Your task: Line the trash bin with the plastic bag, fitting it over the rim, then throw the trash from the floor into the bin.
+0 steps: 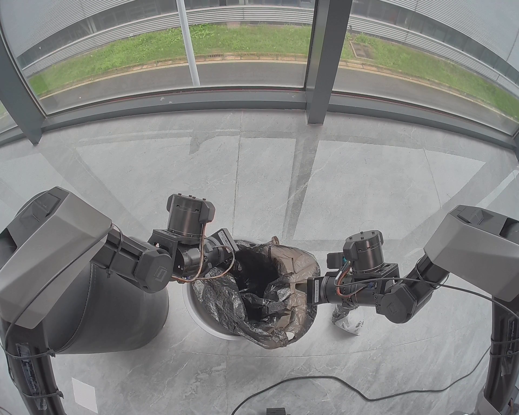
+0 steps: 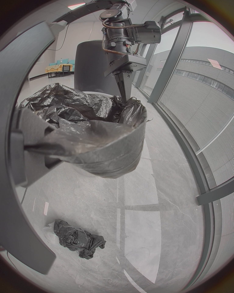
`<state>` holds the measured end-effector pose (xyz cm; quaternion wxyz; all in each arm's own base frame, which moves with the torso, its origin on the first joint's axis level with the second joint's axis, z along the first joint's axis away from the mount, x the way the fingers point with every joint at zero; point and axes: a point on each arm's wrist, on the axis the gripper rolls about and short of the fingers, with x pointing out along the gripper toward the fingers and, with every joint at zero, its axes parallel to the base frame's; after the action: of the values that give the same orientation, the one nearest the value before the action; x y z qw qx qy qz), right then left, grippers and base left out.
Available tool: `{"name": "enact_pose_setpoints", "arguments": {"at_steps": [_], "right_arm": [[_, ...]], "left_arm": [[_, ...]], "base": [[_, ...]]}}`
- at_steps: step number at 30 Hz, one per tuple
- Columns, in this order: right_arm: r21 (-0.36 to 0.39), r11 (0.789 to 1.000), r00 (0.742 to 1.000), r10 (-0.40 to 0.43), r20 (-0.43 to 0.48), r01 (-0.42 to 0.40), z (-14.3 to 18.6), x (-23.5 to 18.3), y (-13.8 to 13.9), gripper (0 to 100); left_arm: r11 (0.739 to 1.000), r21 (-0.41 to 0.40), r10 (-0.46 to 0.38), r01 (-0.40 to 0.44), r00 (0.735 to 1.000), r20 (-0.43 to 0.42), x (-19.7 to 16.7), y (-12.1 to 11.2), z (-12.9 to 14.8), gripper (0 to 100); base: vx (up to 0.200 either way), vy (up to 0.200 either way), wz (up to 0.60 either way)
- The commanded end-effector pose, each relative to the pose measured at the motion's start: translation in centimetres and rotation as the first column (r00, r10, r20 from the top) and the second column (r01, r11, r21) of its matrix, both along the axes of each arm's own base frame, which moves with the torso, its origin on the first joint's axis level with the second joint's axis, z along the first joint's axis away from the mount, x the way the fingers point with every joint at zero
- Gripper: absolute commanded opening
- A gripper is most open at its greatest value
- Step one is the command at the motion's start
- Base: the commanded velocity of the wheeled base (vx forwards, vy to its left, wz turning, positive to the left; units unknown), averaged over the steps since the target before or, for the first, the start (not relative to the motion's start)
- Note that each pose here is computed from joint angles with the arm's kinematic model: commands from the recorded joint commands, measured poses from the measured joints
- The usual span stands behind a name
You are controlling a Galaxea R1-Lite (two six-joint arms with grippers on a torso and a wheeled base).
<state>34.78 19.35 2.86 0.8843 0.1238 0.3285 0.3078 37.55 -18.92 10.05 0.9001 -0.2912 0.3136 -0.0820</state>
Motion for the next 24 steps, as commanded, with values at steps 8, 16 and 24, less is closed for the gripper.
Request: {"name": "enact_pose_setpoints", "arguments": {"at_steps": [8, 16, 24], "right_arm": [[0.03, 1.0, 0.998, 0.006, 0.056, -0.008, 0.1, -0.5, 0.1, 0], [0.029, 1.0, 0.998, 0.006, 0.055, -0.008, 0.0, -0.5, 0.1, 0], [0.031, 0.999, 0.998, 0.004, 0.057, -0.006, 0.1, -0.5, 0.1, 100]], "left_arm": [[1.0, 0.008, 0.012, -0.012, 1.0, -0.005, 0.9, 0.4, -0.8, 0], [1.0, 0.008, 0.013, -0.013, 1.0, -0.007, 1.0, 0.3, -0.9, 0], [1.0, 0.008, 0.013, -0.013, 1.0, -0.007, 0.9, 0.4, -0.9, 0]], "base": [[0.0, 0.0, 0.0], [0.0, 0.0, 0.0], [0.0, 0.0, 0.0]]}}
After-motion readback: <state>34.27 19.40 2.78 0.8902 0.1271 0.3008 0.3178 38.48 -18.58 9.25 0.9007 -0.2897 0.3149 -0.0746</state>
